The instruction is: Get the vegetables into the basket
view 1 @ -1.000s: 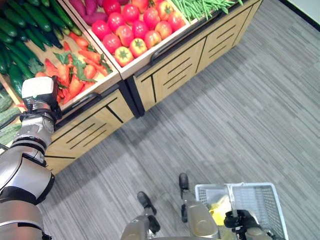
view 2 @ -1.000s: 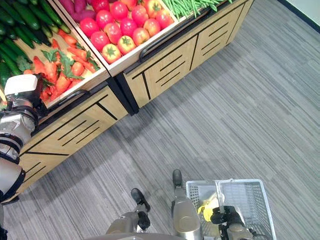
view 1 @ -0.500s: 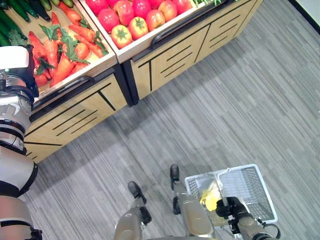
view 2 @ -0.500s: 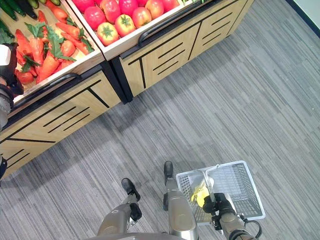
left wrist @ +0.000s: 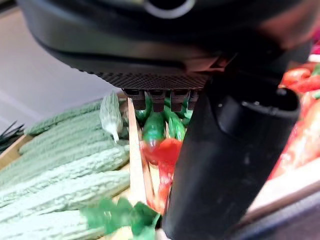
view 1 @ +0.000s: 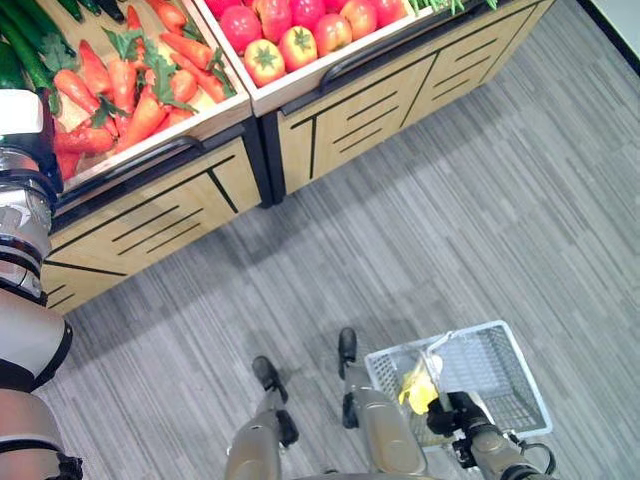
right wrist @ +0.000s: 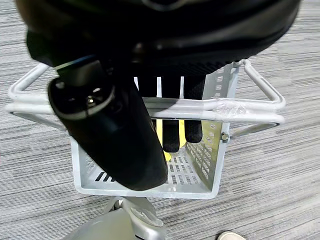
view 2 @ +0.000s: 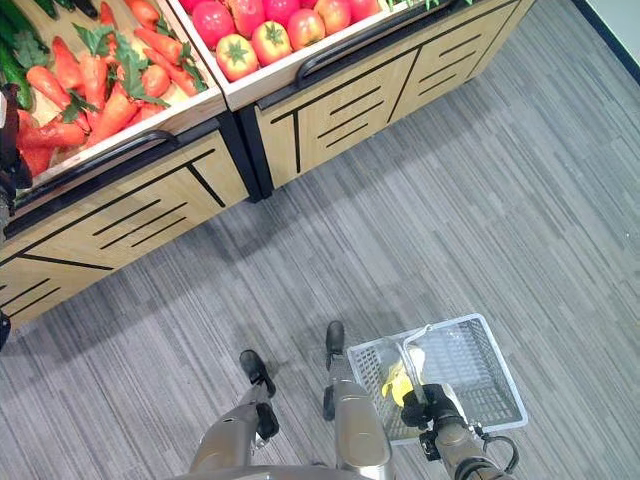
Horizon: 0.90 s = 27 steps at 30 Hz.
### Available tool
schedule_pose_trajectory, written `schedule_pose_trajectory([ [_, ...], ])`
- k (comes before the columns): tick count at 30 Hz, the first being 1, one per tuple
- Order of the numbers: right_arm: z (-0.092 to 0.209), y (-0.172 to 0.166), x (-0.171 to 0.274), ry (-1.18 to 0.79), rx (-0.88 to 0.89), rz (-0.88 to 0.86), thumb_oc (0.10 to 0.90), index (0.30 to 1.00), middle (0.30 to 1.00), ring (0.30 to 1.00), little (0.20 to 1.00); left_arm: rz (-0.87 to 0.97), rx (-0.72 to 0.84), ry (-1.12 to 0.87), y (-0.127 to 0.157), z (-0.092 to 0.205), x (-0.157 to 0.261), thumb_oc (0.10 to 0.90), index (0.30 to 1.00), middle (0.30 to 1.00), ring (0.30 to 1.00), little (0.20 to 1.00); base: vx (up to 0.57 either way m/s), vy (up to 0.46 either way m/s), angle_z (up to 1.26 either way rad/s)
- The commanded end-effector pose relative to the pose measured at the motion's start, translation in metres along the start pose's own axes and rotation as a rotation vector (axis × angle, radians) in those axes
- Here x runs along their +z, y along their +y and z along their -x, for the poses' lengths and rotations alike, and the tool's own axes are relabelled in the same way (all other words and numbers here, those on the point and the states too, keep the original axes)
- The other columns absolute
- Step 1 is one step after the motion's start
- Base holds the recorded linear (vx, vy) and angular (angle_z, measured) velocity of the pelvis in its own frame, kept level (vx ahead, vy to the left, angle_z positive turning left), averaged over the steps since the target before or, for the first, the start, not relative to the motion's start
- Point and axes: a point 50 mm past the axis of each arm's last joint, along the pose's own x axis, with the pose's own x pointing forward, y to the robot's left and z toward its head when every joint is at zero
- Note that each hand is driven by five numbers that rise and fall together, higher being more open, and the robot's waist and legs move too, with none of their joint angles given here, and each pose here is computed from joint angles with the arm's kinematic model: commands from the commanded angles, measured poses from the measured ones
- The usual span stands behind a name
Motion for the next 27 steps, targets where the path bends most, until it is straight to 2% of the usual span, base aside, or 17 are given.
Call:
schedule_pose_trajectory([
  [1, 0.009, 0.001, -0.038, 0.114, 0.015, 0.061, 0.4, 0.3, 0.3, 0.3, 0.3, 0.003, 0.163, 0.13, 0.055, -0.011, -0.028, 0.9, 1.0, 1.0, 1.0, 1.0, -0.01, 0.026, -0.11],
  [4, 0.008, 0.001, -0.034, 0.093, 0.016, 0.08, 0.4, 0.3, 0.3, 0.3, 0.3, -0.006, 0.187, 0.111, 0.063, -0.014, -0.021, 0.9, 1.0, 1.0, 1.0, 1.0, 0.02, 0.035, -0.05],
  [5, 0.008, 0.002, -0.034, 0.09, 0.02, 0.088, 0.4, 0.3, 0.3, 0.3, 0.3, -0.011, 0.18, 0.111, 0.062, -0.014, -0.021, 0.873, 0.962, 0.962, 0.962, 0.962, 0.04, 0.019, 0.02],
  [6, 0.009, 0.003, -0.034, 0.088, 0.024, 0.09, 0.4, 0.3, 0.3, 0.3, 0.3, 0.01, 0.178, 0.107, 0.061, -0.014, -0.018, 0.4, 0.3, 0.3, 0.3, 0.3, 0.0, 0.0, 0.0],
  [12, 0.009, 0.005, -0.035, 0.094, 0.031, 0.106, 0.4, 0.3, 0.3, 0.3, 0.3, 0.075, 0.117, 0.117, 0.042, -0.011, -0.013, 0.4, 0.3, 0.3, 0.3, 0.3, 0.0, 0.0, 0.0],
  [22, 0.01, 0.007, -0.036, 0.091, 0.044, 0.135, 0.4, 0.3, 0.3, 0.3, 0.3, 0.089, 0.097, 0.074, 0.031, -0.01, 0.0, 0.4, 0.3, 0.3, 0.3, 0.3, 0.0, 0.0, 0.0],
  [26, 0.01, 0.008, -0.037, 0.096, 0.046, 0.138, 0.4, 0.3, 0.3, 0.3, 0.3, 0.129, 0.088, 0.073, 0.025, -0.009, 0.004, 0.4, 0.3, 0.3, 0.3, 0.3, 0.0, 0.0, 0.0],
  [27, 0.011, 0.01, -0.039, 0.1, 0.048, 0.133, 0.4, 0.3, 0.3, 0.3, 0.3, 0.219, 0.081, 0.102, 0.019, -0.007, 0.004, 0.4, 0.3, 0.3, 0.3, 0.3, 0.0, 0.0, 0.0],
])
